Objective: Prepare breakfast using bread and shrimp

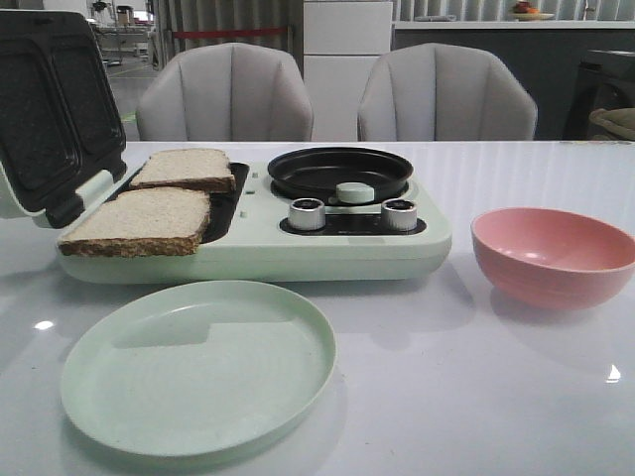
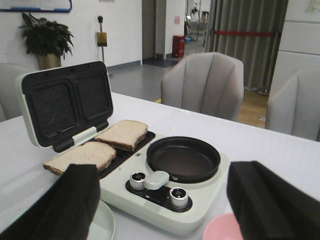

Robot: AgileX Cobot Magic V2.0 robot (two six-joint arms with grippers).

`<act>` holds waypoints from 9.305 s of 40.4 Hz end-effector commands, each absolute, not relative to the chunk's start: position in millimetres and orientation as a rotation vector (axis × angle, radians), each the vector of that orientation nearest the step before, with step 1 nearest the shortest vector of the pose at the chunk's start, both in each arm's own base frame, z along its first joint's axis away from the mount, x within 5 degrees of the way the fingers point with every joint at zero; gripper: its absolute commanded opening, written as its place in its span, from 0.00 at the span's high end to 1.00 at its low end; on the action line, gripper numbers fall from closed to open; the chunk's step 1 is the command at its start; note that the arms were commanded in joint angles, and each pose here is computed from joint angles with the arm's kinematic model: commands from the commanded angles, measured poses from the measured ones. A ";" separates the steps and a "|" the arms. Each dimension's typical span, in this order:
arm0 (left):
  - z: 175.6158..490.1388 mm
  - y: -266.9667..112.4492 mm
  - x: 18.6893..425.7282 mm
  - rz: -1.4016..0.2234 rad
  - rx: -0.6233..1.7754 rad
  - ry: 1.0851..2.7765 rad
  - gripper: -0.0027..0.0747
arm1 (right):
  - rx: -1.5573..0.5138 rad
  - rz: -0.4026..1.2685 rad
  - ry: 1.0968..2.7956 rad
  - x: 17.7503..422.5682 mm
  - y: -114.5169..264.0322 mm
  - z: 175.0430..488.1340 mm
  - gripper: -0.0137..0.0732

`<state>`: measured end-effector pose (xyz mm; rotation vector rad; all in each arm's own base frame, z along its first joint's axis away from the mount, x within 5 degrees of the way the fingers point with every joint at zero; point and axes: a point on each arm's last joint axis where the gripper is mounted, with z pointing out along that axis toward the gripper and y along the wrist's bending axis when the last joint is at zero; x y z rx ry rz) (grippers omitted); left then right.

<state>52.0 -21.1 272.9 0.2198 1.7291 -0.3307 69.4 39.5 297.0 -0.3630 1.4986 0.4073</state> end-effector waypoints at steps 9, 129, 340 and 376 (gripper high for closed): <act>289.7 -20.9 52.2 -0.356 0.194 1.627 0.44 | -0.445 0.476 1.502 50.3 42.2 263.4 0.12; 299.9 70.9 350.8 -1.124 -0.569 1.840 0.61 | -0.395 0.436 1.507 53.9 38.1 259.4 0.12; 286.3 -34.5 61.3 -0.283 0.446 1.642 0.92 | -0.361 0.301 1.694 182.4 69.4 347.6 0.12; 286.0 -34.7 61.1 -0.285 0.448 1.645 0.92 | -0.450 0.309 1.717 181.6 67.5 350.2 0.12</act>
